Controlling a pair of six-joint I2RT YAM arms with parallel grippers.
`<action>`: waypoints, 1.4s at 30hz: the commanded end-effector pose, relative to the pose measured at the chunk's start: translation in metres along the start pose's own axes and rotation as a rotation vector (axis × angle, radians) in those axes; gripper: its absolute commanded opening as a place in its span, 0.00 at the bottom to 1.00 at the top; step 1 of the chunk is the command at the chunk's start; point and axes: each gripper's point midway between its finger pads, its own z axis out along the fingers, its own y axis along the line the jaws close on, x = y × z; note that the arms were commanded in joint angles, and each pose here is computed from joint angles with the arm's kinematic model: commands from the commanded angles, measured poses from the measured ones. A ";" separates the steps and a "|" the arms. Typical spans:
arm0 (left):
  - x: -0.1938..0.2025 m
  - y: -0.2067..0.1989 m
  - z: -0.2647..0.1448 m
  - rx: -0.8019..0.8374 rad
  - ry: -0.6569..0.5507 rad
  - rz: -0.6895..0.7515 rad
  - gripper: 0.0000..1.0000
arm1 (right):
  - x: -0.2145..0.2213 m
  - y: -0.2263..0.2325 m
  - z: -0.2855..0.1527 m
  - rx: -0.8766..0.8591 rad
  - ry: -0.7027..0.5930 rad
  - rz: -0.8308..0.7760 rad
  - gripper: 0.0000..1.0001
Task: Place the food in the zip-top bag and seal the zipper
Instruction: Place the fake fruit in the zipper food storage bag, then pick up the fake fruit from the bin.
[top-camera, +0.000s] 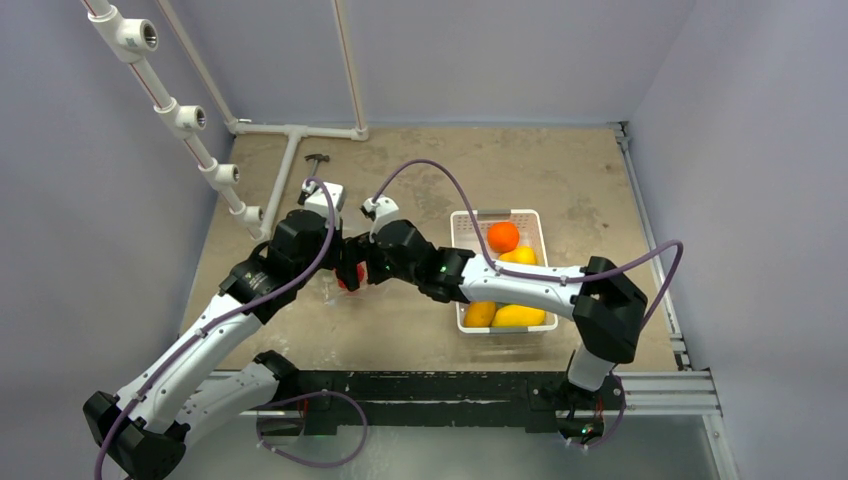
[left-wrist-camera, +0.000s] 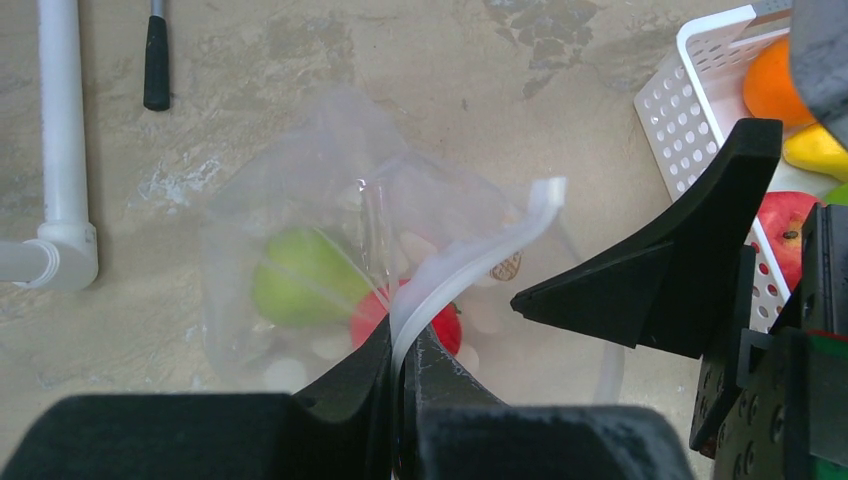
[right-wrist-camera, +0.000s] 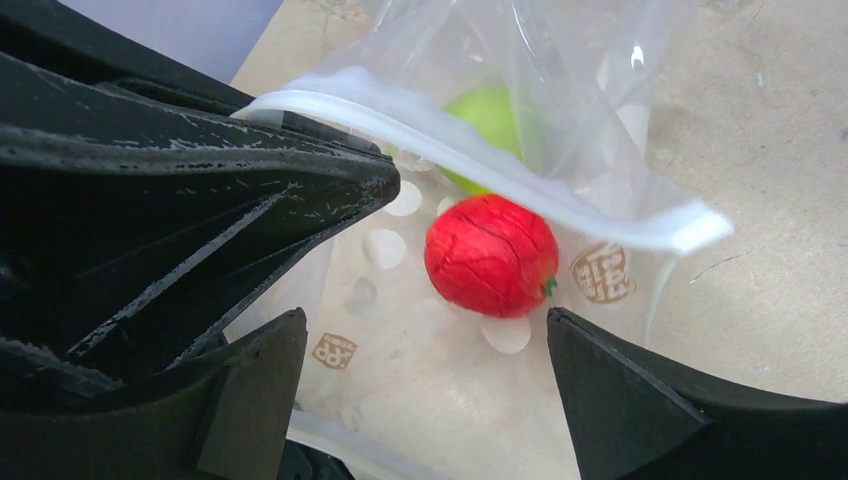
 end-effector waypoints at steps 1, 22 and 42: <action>-0.008 -0.003 0.002 0.012 -0.036 -0.008 0.00 | -0.036 0.016 -0.011 -0.033 -0.104 0.028 0.91; -0.006 -0.002 0.004 0.000 -0.027 -0.007 0.00 | -0.036 -0.057 -0.077 0.326 -0.115 0.096 0.90; -0.007 -0.002 0.003 0.003 -0.033 -0.008 0.00 | -0.039 -0.213 -0.120 0.814 -0.077 0.165 0.90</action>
